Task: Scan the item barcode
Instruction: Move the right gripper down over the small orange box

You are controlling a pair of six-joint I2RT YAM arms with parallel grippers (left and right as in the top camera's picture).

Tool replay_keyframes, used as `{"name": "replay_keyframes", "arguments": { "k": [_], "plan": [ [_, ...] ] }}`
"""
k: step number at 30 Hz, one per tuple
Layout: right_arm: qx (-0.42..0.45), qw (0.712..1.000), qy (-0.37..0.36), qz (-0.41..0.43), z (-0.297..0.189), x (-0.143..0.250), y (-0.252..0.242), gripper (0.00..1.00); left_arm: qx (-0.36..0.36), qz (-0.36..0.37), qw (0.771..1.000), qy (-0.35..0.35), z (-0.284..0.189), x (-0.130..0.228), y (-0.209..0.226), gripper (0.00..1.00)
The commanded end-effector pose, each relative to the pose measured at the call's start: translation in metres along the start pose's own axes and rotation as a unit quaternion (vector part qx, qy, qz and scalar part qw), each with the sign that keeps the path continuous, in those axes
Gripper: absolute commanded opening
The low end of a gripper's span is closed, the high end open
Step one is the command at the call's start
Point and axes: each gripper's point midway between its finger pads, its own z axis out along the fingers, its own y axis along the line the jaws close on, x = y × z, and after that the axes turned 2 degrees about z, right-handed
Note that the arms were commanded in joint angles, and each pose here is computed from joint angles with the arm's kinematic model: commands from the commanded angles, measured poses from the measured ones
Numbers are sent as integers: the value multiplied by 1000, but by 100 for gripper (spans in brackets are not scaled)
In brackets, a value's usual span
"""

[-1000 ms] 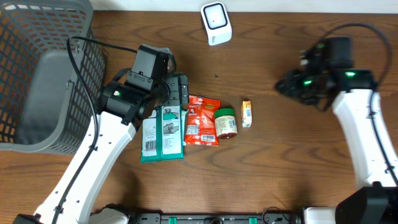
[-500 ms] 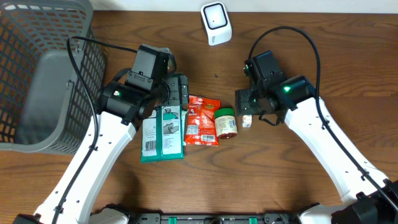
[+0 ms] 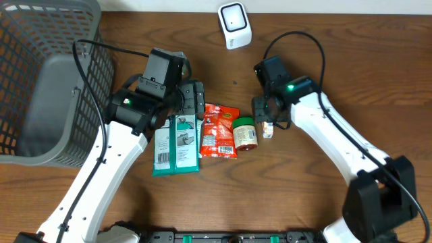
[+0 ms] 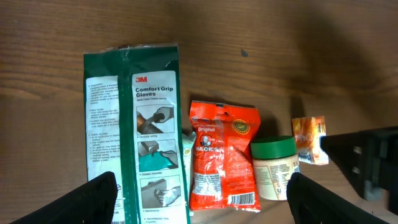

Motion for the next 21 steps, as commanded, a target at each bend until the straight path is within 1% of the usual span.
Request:
{"name": "replay_keyframes", "arguments": {
  "k": [1, 10, 15, 18, 21],
  "plan": [
    [29, 999, 22, 2, 24, 7, -7, 58, 3, 10, 1000, -5, -3, -5, -2, 87],
    [49, 997, 61, 3, 51, 18, -15, 52, 3, 10, 1000, -5, -3, -5, -2, 87],
    [70, 996, 52, 1, 51, 15, -22, 38, 3, 10, 1000, -5, -3, -5, -2, 87],
    [83, 995, 46, 1, 50, 12, -27, 33, 3, 10, 1000, -5, -3, -5, -2, 87],
    [82, 996, 44, 1, 51, 12, -26, 32, 3, 10, 1000, -5, -3, -5, -2, 87]
  ]
}}
